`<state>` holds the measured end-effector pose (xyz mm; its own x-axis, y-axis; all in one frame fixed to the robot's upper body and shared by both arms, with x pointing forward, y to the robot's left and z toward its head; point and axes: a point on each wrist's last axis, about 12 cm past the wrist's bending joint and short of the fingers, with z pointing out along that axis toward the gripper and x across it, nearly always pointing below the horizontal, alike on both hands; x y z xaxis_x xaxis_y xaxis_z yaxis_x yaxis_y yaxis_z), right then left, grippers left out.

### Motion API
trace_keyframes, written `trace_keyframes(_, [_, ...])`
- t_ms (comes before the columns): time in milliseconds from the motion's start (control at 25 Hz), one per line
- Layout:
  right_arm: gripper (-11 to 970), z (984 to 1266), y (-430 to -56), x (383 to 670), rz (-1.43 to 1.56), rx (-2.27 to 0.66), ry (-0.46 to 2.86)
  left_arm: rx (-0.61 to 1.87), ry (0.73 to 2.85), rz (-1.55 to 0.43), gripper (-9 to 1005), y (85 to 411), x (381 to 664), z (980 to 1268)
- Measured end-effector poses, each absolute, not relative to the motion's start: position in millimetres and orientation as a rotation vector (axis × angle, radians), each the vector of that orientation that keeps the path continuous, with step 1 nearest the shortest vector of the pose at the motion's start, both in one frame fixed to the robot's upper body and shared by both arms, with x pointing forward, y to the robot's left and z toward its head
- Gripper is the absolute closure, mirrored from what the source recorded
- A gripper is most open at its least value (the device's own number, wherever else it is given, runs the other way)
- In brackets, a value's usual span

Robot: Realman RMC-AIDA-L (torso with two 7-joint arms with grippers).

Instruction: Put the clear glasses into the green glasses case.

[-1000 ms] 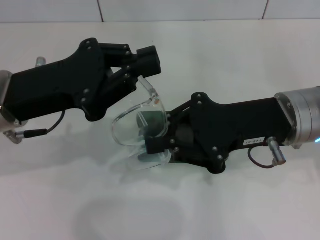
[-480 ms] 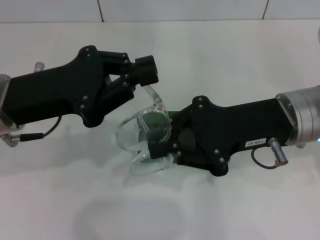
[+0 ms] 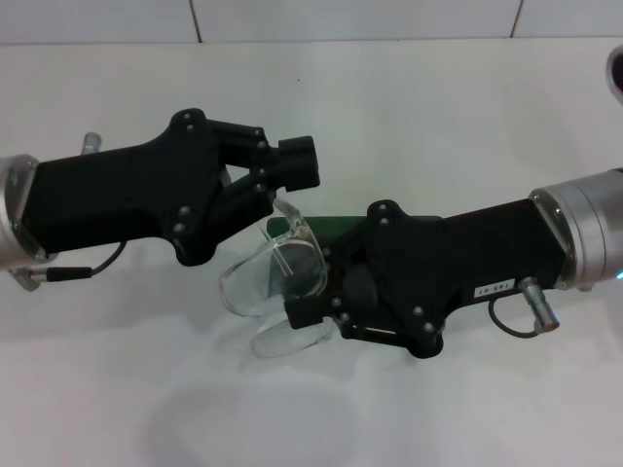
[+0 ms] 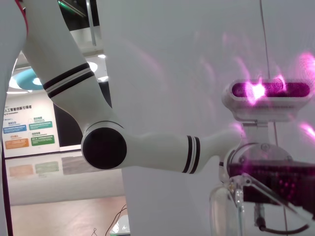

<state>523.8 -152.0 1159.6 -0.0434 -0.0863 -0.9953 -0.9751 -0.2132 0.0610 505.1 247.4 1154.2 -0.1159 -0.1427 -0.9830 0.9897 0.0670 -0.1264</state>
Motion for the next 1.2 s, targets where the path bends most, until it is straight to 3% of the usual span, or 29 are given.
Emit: trace_keyframes(1200, [869, 1160.1, -153.4, 524.8, 1.363, -1.396, 1.203, 1.060, 1.259, -1.317, 910, 256.2, 499.8, 1152.1])
